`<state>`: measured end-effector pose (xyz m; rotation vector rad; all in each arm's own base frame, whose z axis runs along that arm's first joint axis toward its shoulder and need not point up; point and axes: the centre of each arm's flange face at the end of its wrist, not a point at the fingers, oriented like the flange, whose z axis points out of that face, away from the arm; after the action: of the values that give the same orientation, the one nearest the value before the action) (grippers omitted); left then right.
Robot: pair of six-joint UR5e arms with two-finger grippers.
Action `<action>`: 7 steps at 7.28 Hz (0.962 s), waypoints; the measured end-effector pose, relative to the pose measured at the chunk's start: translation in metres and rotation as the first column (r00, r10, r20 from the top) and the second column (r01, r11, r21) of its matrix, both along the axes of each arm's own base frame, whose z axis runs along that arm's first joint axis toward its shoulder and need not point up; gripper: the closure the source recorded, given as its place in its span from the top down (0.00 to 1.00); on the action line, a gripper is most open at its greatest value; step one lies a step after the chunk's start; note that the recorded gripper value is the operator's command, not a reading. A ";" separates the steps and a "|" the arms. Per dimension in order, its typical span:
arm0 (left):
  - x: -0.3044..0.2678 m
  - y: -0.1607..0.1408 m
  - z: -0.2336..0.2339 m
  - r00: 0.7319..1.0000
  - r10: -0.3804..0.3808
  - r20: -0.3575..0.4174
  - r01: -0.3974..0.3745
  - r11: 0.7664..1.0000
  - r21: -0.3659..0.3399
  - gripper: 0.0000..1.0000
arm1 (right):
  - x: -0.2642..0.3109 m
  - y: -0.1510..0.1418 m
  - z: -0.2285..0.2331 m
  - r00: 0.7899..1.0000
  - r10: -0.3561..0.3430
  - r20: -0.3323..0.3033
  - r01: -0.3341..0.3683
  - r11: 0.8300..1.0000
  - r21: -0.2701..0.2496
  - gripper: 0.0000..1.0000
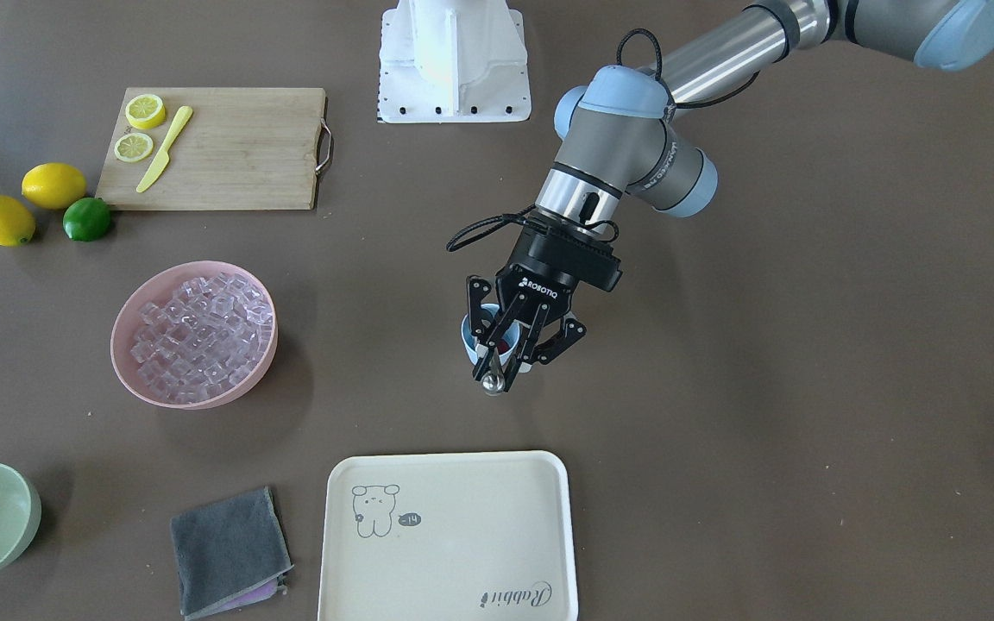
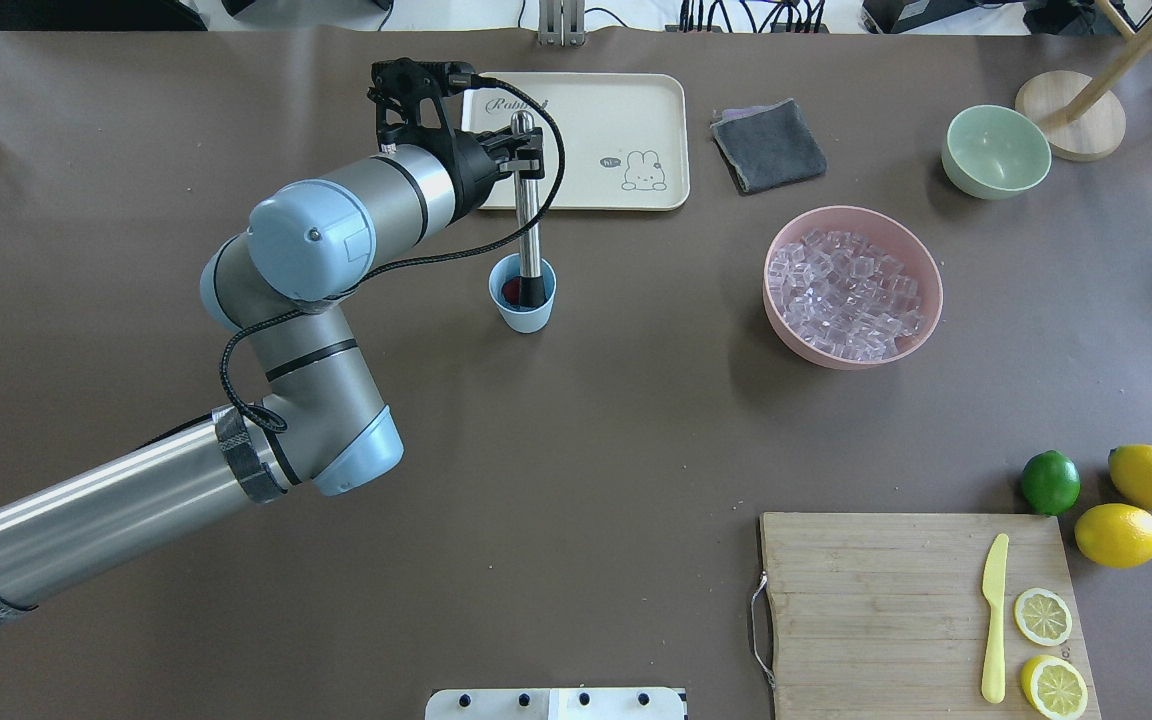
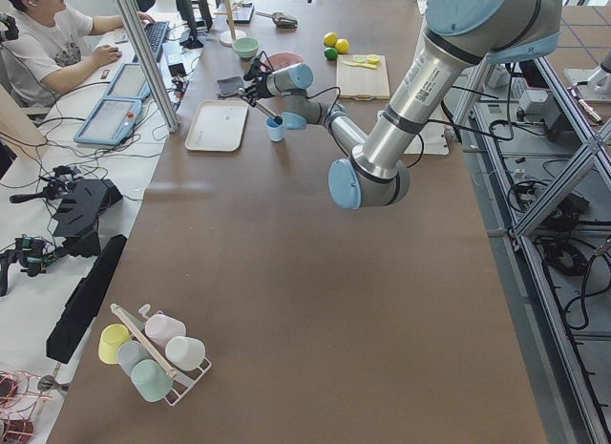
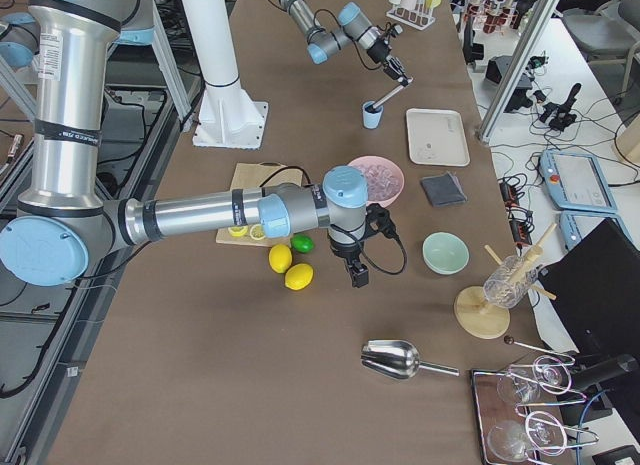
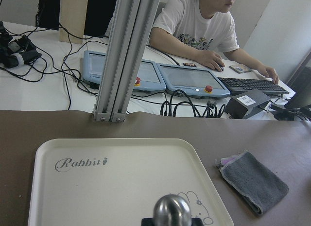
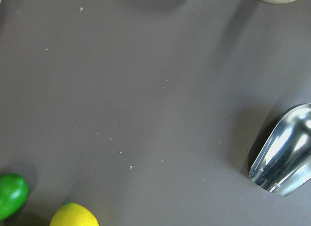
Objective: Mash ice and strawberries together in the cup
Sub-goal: 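Pump the muddler up and down inside the cup with the left gripper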
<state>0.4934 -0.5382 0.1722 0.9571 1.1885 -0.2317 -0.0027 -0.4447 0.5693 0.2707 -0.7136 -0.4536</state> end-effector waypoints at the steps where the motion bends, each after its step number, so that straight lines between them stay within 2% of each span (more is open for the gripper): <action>1: -0.009 0.001 -0.010 1.000 -0.005 -0.007 0.005 1.000 0.009 0.00 | 0.000 0.000 0.000 1.000 0.000 -0.001 0.000 1.000 -0.001 0.99; 4: -0.029 -0.016 -0.018 1.000 -0.003 0.013 0.003 1.000 0.015 0.00 | 0.000 0.000 0.001 1.000 0.000 -0.001 0.000 1.000 -0.001 0.99; 7: -0.013 -0.023 0.005 0.999 0.010 0.042 -0.009 1.000 -0.009 0.00 | -0.001 -0.001 -0.001 1.000 0.000 0.000 0.000 1.000 0.003 0.99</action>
<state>0.4808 -0.5612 0.1770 0.9444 1.1527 -0.2084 -0.0033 -0.4454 0.5684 0.2730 -0.7131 -0.4550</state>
